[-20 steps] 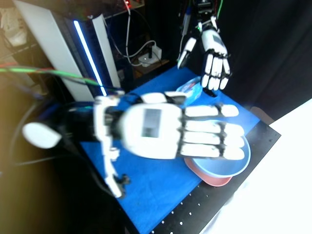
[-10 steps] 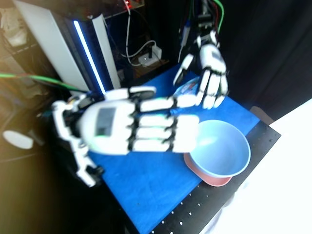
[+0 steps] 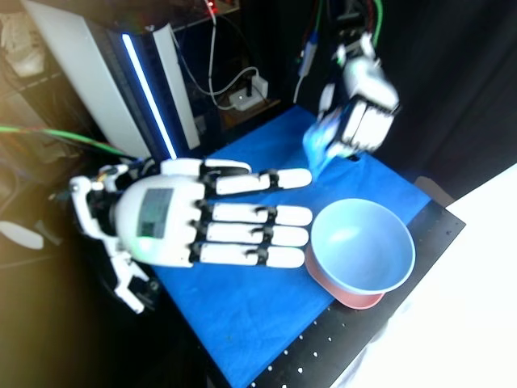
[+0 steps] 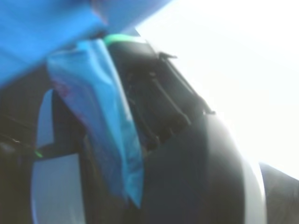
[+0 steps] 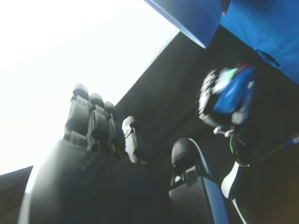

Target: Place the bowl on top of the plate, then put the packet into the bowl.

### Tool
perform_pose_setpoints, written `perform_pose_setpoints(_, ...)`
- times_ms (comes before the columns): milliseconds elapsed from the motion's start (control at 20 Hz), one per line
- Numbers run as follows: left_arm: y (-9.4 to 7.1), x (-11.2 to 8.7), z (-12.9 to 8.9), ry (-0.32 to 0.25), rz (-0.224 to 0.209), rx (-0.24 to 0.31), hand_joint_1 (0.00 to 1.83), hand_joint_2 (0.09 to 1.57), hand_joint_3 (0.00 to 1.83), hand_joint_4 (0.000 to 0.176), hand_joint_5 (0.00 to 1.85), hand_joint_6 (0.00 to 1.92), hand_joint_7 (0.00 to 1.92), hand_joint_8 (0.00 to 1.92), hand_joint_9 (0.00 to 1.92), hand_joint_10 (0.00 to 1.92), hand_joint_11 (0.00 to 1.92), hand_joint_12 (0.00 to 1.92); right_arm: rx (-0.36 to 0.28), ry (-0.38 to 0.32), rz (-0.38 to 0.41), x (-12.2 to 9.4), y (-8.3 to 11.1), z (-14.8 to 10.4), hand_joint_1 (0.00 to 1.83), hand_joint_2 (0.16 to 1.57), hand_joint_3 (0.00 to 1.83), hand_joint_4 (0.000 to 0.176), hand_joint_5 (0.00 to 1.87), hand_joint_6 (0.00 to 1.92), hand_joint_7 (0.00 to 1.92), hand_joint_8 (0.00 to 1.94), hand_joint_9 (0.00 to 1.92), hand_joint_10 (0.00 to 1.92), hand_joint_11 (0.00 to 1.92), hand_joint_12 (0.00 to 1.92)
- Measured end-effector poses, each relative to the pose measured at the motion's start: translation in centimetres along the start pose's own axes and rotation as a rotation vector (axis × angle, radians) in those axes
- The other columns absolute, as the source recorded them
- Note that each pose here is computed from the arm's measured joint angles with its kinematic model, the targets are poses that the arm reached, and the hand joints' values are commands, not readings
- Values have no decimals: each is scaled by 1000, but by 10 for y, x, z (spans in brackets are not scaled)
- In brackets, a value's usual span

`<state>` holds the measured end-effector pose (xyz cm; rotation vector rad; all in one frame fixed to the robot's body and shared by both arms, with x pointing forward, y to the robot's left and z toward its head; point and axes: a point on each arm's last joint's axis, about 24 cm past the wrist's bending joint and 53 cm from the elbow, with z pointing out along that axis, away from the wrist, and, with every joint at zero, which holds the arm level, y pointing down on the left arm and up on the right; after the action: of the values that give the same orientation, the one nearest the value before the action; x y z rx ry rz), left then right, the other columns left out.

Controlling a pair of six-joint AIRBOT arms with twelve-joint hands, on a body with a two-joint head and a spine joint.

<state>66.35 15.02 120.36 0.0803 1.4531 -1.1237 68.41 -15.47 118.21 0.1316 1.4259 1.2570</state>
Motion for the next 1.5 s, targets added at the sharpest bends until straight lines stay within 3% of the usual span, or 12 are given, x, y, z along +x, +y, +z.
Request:
perform_pose_setpoints(50, -6, -7, 4, -13, 13, 21, 1274, 1096, 2, 0, 1070, 585, 1013, 1194, 956, 1330, 776, 1716, 7, 1, 1, 0, -2, -1, 0, 1374, 4, 176, 0, 0, 0, 0, 0, 0, 0, 0)
perform_pose_setpoints(100, -8, -16, 8, -29, 27, 31, 1279, 1080, 1, 0, 1056, 653, 1078, 1077, 972, 1244, 808, 1681, 10, 0, 3, 0, -3, -1, 0, 1373, 3, 176, 0, 0, 0, 0, 0, 0, 0, 0)
perform_pose_setpoints(200, -9, -42, 20, -96, 58, 33, 1383, 1073, 0, 0, 943, 1000, 1122, 692, 1029, 1059, 885, 1291, 15, -2, 5, 0, -4, -2, 0, 1368, 0, 175, 0, 0, 0, 0, 0, 0, 0, 0)
perform_pose_setpoints(250, -5, -64, 42, -149, 61, 21, 1396, 1039, 0, 0, 1030, 882, 1221, 417, 1114, 951, 1043, 1057, 26, -12, 13, -2, -7, -3, 0, 1362, 0, 169, 0, 0, 0, 0, 0, 0, 0, 0)
perform_pose_setpoints(400, 2, -62, 83, -122, 69, -19, 1399, 1035, 0, 0, 1001, 856, 1273, 307, 1162, 905, 1125, 951, 35, -10, 23, 2, -11, -5, 0, 1349, 0, 167, 0, 0, 0, 0, 0, 0, 0, 0)
perform_pose_setpoints(600, 20, -20, 124, -27, 41, -98, 1281, 1019, 2, 0, 1172, 536, 1254, 652, 1287, 398, 989, 1124, 30, -3, 34, 8, -10, -4, 0, 1438, 16, 111, 0, 0, 0, 0, 0, 0, 0, 0)
perform_pose_setpoints(750, 38, -6, 135, 12, 35, -163, 1237, 1088, 4, 0, 1009, 838, 1067, 945, 1101, 337, 623, 1262, 32, -7, 37, 7, -11, -4, 0, 1421, 2, 133, 0, 0, 0, 0, 0, 0, 0, 0)
perform_pose_setpoints(850, 50, -3, 139, 18, 19, -201, 1247, 1115, 1, 0, 898, 950, 1064, 1010, 1148, 351, 804, 1150, 30, -6, 37, 8, -10, -4, 0, 1431, 6, 144, 0, 0, 0, 0, 0, 0, 0, 0)
perform_pose_setpoints(950, 59, 8, 141, 42, 10, -234, 1039, 972, 0, 0, 796, 112, 853, 221, 919, 206, 527, 1171, 27, -6, 39, 9, -10, -4, 0, 1426, 3, 151, 0, 0, 0, 0, 0, 0, 0, 0)
perform_pose_setpoints(1100, 61, 22, 148, 67, 1, -248, 908, 965, 0, 64, 584, 0, 687, 5, 736, 37, 328, 888, 25, -3, 49, 12, -9, -3, 0, 1435, 5, 156, 0, 0, 0, 0, 0, 0, 0, 0)
perform_pose_setpoints(1350, 59, 23, 149, 67, -6, -243, 823, 964, 0, 75, 521, 0, 611, 0, 690, 1, 127, 1199, 29, -2, 52, 13, -11, -4, 0, 1439, 6, 149, 0, 0, 0, 0, 0, 0, 0, 0)
perform_pose_setpoints(1500, 49, 13, 135, 48, -4, -205, 675, 954, 1, 102, 380, 0, 376, 0, 413, 0, 0, 1027, 28, 0, 65, 12, -11, -4, 0, 1432, 2, 169, 0, 0, 0, 0, 0, 0, 0, 0)
